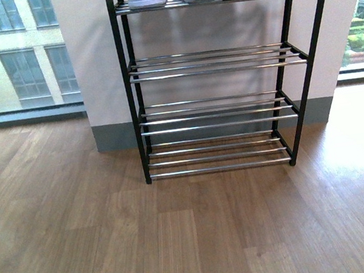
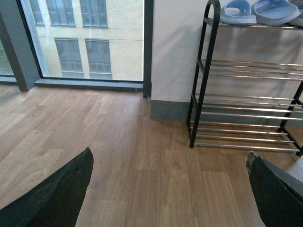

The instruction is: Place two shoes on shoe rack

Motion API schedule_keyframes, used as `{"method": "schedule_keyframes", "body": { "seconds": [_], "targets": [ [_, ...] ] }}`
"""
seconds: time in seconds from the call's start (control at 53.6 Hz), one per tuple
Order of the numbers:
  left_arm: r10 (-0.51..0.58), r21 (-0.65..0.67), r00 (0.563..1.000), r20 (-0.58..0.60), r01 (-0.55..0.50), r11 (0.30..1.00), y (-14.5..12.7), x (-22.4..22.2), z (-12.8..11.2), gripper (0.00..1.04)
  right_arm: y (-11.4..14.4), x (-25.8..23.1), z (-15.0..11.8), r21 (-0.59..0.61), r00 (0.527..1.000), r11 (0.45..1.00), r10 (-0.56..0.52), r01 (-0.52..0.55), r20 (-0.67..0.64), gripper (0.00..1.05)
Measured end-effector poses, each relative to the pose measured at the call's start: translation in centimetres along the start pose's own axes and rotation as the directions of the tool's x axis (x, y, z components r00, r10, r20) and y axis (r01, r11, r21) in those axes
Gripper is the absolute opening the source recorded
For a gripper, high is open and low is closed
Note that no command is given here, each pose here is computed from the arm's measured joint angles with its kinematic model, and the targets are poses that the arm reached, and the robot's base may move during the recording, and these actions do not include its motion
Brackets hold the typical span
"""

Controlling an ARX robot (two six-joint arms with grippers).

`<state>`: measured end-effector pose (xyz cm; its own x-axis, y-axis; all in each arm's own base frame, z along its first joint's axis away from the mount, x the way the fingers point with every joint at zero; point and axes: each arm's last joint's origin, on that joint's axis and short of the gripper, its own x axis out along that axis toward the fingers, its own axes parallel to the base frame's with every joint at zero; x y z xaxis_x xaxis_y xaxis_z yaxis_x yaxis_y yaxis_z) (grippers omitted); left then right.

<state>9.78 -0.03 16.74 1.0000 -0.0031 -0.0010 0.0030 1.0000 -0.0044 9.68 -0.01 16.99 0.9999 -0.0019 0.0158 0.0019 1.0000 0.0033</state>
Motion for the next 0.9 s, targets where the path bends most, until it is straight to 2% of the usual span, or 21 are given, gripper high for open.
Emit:
{"method": "schedule_keyframes", "body": {
  "seconds": [0.896],
  "targets": [
    [0.000,0.000,1.000,0.000,0.000,1.000,0.00,0.00,0.00,0.95,0.00,0.00,0.00,0.000,1.000,1.000,0.000,0.000,0.000,0.95]
  ]
}}
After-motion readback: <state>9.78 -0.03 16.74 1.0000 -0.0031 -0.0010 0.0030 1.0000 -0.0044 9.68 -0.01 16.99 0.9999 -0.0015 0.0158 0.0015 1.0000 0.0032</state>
